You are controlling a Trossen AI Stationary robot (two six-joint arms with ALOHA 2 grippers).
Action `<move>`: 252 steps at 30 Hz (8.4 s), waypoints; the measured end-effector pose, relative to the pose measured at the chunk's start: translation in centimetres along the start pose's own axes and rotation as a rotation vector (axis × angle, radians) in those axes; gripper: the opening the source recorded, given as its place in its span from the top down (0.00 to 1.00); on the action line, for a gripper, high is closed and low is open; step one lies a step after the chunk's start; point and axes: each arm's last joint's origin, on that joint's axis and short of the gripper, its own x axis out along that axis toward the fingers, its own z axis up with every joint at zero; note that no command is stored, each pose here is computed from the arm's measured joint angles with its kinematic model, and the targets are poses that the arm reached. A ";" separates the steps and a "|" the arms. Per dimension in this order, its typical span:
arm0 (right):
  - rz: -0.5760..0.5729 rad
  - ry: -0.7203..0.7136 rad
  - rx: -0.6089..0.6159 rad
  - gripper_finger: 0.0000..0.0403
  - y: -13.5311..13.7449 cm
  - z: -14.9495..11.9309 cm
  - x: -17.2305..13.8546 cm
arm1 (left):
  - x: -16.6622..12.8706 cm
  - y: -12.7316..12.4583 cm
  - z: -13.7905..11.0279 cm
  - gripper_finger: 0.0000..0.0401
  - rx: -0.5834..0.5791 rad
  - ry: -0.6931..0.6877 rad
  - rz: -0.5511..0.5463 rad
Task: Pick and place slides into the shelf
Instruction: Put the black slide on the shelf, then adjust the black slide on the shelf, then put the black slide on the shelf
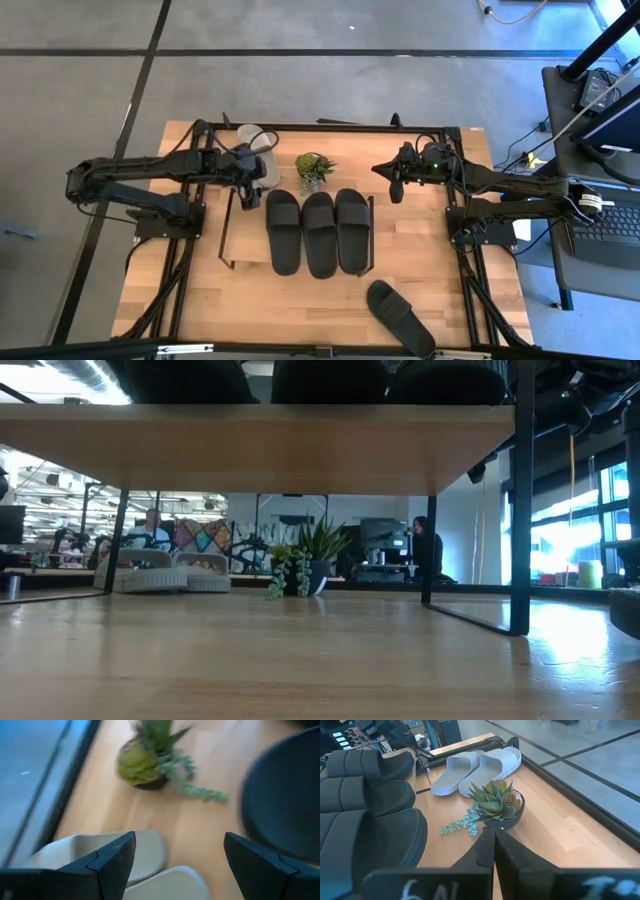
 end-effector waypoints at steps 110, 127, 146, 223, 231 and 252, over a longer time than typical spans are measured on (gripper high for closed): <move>0.021 -0.003 -0.005 0.98 0.1 0.1 0.0 | -3.0 -2.8 4.0 0.27 0.157 -0.217 -0.178; 0.303 0.022 -0.269 0.99 8.7 6.3 -1.0 | -3.6 -4.7 3.8 0.27 0.212 -0.233 -0.224; 0.491 0.447 -0.544 1.00 24.5 7.5 7.5 | -3.6 -4.7 3.8 0.27 0.214 -0.225 -0.230; -0.134 0.558 -0.507 0.99 22.7 10.2 3.7 | -8.8 -3.4 0.4 0.27 0.259 -0.388 -0.279; -0.177 0.648 -0.401 0.99 25.4 7.6 -0.4 | -8.4 -2.1 -3.6 0.27 0.166 -0.529 -0.111; -0.241 0.695 -0.321 0.96 28.9 -4.0 -6.7 | -7.9 -0.8 -7.8 0.27 -0.005 -0.686 0.026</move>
